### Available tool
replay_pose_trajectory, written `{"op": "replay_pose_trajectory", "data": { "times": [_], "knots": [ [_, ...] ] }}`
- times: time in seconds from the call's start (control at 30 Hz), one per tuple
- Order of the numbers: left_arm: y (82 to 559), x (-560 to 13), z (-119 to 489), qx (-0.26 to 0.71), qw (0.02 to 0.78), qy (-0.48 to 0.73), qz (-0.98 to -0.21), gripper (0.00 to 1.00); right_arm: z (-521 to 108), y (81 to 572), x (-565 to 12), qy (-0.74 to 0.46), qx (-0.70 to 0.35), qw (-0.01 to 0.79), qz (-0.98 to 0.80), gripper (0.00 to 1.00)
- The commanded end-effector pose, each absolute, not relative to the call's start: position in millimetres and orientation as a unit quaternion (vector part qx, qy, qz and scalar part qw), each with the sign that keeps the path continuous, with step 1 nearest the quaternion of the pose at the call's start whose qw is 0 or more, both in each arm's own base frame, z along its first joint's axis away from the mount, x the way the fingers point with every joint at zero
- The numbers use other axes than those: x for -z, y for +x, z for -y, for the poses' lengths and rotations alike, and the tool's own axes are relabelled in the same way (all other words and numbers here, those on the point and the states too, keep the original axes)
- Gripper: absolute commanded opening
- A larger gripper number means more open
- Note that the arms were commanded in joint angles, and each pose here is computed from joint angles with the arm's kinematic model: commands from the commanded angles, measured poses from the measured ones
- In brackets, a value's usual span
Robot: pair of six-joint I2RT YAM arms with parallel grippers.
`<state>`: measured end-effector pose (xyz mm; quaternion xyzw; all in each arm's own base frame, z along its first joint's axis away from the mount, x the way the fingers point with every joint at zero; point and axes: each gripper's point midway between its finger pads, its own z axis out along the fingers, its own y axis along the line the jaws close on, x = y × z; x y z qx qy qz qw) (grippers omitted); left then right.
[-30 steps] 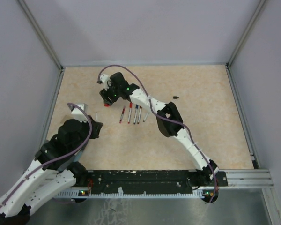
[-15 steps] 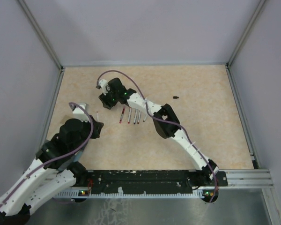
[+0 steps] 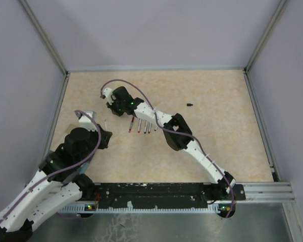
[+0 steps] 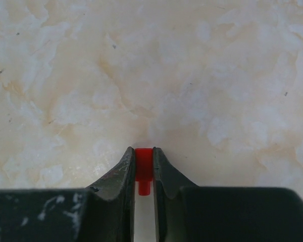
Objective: Insert the pens into the pen caps
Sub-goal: Pick up the pen cap from the center of the board, then place the pen cap at the center of the board.
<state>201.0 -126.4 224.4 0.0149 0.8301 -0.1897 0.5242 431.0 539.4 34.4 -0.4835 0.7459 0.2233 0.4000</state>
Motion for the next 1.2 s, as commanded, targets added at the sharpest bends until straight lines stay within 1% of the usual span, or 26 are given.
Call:
{"op": "replay_pose_trajectory", "data": {
  "times": [0.0, 0.07, 0.17, 0.33, 0.47, 0.57, 0.63, 0.73, 0.77, 0.83, 0.87, 0.97, 1.07, 1.17],
  "knots": [
    [202.7, -227.5, 127.6, 0.193, 0.532, 0.018, -0.824, 0.0, -540.8, 415.3, -34.9, -0.492, -0.213, 0.389, -0.749, 0.09],
    [202.6, -229.8, 126.5, 0.195, 0.536, 0.016, -0.822, 0.0, -545.1, 410.0, -46.7, -0.489, -0.224, 0.391, -0.746, 0.05],
    [201.2, -234.4, 124.7, 0.2, 0.543, 0.013, -0.815, 0.0, -552.5, 400.3, -80.2, -0.474, -0.261, 0.398, -0.74, 0.01],
    [197.0, -245.4, 122.9, 0.218, 0.56, 0.01, -0.8, 0.0, -554.0, 384.2, -155.9, -0.432, -0.326, 0.432, -0.721, 0.0],
    [194.4, -251.1, 122.7, 0.227, 0.567, 0.013, -0.792, 0.0, -533.8, 367.6, -198.8, -0.395, -0.35, 0.445, -0.723, 0.0],
    [192.4, -250.6, 128.3, 0.237, 0.563, 0.026, -0.792, 0.0, -501.0, 353.1, -213.0, -0.349, -0.341, 0.452, -0.747, 0.0],
    [191.5, -249.5, 132.8, 0.242, 0.557, 0.037, -0.794, 0.0, -469.1, 343.7, -212.8, -0.31, -0.321, 0.457, -0.77, 0.0],
    [193.0, -243.3, 138.9, 0.238, 0.543, 0.05, -0.804, 0.0, -409.0, 325.5, -196.6, -0.245, -0.27, 0.453, -0.814, 0.0],
    [193.2, -241.4, 141.2, 0.238, 0.538, 0.056, -0.807, 0.0, -384.1, 318.5, -205.0, -0.216, -0.254, 0.464, -0.821, 0.0],
    [193.9, -237.9, 145.3, 0.238, 0.529, 0.065, -0.812, 0.0, -343.5, 299.8, -191.9, -0.174, -0.228, 0.456, -0.842, 0.0],
    [194.4, -235.6, 146.0, 0.235, 0.526, 0.066, -0.815, 0.0, -320.2, 287.8, -173.7, -0.148, -0.211, 0.443, -0.859, 0.0],
    [196.2, -231.2, 147.9, 0.231, 0.519, 0.068, -0.82, 0.0, -267.3, 260.6, -146.7, -0.09, -0.171, 0.424, -0.885, 0.0],
    [197.1, -227.7, 150.4, 0.23, 0.513, 0.071, -0.824, 0.0, -229.9, 238.1, -123.4, -0.046, -0.147, 0.407, -0.9, 0.0],
    [197.1, -224.8, 153.0, 0.23, 0.507, 0.077, -0.827, 0.0, -209.6, 223.1, -106.2, -0.03, -0.132, 0.391, -0.91, 0.0]
  ]
}}
